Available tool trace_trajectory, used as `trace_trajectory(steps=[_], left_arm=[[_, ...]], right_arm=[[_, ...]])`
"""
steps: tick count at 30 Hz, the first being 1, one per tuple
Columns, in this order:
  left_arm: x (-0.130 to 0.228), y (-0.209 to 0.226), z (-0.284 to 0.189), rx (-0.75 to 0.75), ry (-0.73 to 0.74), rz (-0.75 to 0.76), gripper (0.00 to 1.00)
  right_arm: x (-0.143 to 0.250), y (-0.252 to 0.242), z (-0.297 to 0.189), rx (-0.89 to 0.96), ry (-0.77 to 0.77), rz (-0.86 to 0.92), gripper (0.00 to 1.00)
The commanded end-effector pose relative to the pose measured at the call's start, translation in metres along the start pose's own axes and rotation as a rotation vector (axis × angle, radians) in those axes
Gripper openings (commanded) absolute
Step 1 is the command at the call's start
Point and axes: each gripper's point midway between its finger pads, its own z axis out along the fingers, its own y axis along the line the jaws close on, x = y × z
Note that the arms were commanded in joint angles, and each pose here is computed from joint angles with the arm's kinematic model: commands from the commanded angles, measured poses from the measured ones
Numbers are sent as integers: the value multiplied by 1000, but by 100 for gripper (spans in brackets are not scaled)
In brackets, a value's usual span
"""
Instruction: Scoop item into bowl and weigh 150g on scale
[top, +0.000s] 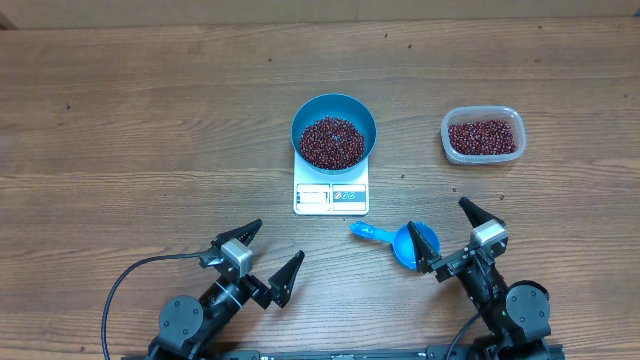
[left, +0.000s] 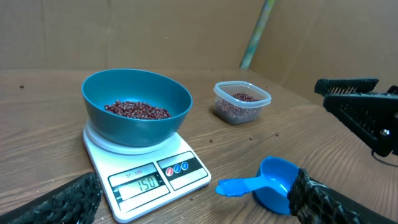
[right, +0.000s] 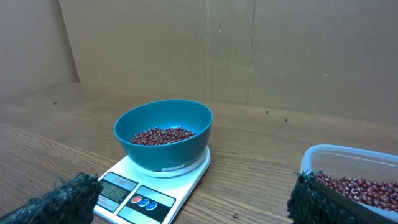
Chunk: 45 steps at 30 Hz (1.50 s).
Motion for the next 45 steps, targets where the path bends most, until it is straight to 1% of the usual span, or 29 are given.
trace_trajectory(steps=[1,2,5,13,20,22,25,45], left_arm=[[0,5,0,-28,-8,86,100],[0,8,0,-42,-9,155,100],[-3,18,-2,-90,-15,208,100],[-21,88,-26,-406,-68,193,99],[-32,131,-55,-621,-104,177,100],[-33,137,-61,-656,-110,174,100],[-35,143,-67,-690,-116,172,99],[-35,143,-67,-689,-115,171,99]], right_arm=[[2,0,0,4,-5,-5,100],[2,0,0,4,-5,-5,100],[2,0,0,4,-5,-5,100],[2,0,0,4,-5,-5,100],[2,0,0,4,-5,-5,100],[2,0,0,4,-5,-5,100],[2,0,0,4,-5,-5,100],[2,0,0,4,-5,-5,100]])
